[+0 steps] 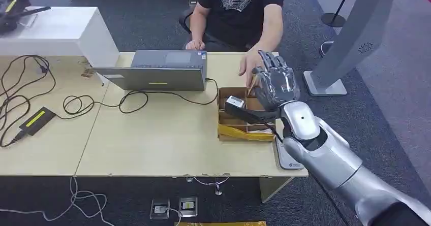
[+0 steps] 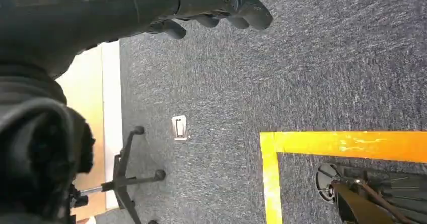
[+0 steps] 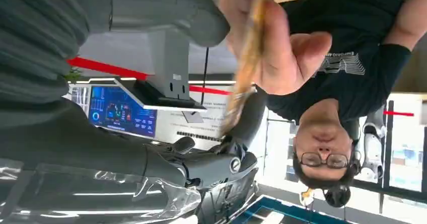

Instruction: Pass the card to the sensor for recognition and then transmit it.

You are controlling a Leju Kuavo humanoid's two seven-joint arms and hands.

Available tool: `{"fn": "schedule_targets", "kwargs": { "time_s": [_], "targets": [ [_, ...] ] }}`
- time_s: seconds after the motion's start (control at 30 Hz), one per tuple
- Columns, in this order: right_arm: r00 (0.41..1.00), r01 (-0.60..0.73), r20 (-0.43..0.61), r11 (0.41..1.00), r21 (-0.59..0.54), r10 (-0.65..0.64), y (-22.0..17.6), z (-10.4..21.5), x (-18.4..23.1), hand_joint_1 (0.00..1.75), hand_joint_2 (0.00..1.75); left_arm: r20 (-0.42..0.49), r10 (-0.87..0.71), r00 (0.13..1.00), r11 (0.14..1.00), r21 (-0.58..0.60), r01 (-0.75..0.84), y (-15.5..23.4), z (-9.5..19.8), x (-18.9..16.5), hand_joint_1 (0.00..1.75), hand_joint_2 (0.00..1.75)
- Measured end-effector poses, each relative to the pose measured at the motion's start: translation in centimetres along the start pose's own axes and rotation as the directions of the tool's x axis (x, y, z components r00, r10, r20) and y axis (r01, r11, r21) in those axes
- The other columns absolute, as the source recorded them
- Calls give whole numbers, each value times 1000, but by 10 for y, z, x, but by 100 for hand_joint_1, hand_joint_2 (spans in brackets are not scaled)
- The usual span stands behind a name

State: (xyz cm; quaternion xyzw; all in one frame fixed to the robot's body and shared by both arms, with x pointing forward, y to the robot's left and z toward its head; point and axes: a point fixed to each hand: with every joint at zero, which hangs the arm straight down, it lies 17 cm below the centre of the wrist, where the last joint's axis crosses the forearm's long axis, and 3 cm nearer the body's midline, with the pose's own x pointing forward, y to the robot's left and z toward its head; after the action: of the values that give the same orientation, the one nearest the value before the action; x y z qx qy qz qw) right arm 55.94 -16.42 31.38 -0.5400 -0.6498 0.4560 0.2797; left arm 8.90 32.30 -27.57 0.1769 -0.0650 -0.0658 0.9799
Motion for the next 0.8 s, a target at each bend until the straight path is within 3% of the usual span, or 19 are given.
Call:
{"fn": "schedule_targets", "kwargs": {
  "time_s": [0.63,0.8],
  "targets": [
    [998,-66,-6,998,22,67,15,-7,-6,0,175,0,3,1000,1000,-4,-3,-3,1,0,0,0],
    [1000,6,-29,995,96,-3,30,-2,-9,0,175,-5,13,1000,1000,-4,-13,-3,1,-1,0,0]
  ]
}}
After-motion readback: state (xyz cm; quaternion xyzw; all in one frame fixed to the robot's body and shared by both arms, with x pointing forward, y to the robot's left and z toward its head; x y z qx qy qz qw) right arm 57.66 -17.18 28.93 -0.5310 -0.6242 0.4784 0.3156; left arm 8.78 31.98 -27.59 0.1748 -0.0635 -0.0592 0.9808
